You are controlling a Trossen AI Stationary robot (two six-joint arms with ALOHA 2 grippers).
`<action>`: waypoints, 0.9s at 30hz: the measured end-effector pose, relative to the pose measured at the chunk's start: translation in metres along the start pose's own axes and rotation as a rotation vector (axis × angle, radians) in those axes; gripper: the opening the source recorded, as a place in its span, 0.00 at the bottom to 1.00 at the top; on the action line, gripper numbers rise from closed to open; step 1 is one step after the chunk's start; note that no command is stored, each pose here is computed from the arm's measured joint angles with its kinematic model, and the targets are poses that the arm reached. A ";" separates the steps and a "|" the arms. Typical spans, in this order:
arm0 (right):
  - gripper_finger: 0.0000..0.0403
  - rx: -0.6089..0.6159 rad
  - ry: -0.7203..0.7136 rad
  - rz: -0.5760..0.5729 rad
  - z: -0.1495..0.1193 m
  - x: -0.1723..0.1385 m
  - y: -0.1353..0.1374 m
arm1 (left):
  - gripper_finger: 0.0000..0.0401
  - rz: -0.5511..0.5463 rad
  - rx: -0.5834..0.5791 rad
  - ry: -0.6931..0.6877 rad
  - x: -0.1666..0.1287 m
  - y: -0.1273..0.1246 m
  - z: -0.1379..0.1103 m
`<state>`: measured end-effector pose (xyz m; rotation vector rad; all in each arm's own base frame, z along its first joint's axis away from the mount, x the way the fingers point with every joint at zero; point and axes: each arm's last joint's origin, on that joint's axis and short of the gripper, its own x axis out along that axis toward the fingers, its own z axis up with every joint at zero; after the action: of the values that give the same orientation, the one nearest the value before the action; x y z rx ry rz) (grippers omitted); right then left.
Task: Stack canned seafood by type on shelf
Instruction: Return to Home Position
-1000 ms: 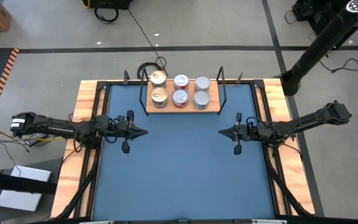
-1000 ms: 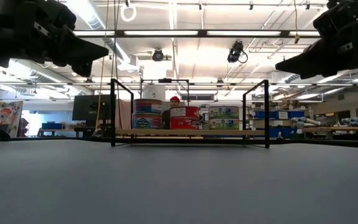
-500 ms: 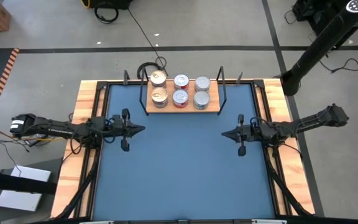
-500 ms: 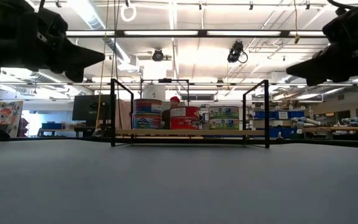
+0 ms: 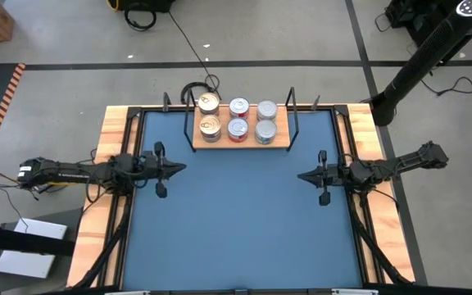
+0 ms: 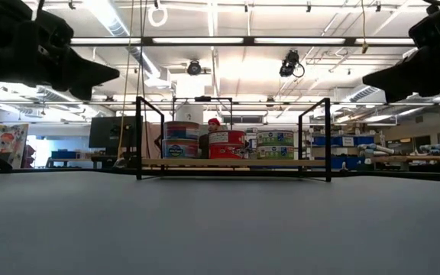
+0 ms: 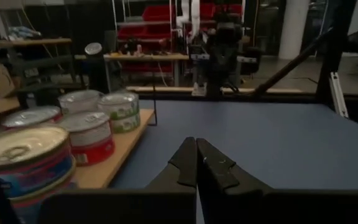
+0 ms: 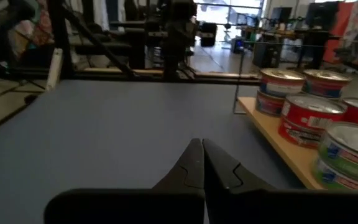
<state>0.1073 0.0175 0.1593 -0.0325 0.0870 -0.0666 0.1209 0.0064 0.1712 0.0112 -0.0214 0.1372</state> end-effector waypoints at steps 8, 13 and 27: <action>0.00 -0.040 -0.067 -0.016 0.005 -0.007 -0.001 | 0.00 0.026 0.006 -0.032 -0.019 0.003 0.002; 0.00 -0.056 -0.099 -0.004 0.007 -0.010 -0.001 | 0.00 0.025 0.008 -0.014 -0.024 0.003 -0.001; 0.00 -0.059 -0.115 -0.062 0.009 -0.010 -0.006 | 0.00 0.043 0.027 -0.018 -0.024 0.004 -0.001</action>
<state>0.0975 0.0123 0.1691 -0.0982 -0.0274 -0.1240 0.0966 0.0070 0.1697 0.0387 -0.0374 0.1804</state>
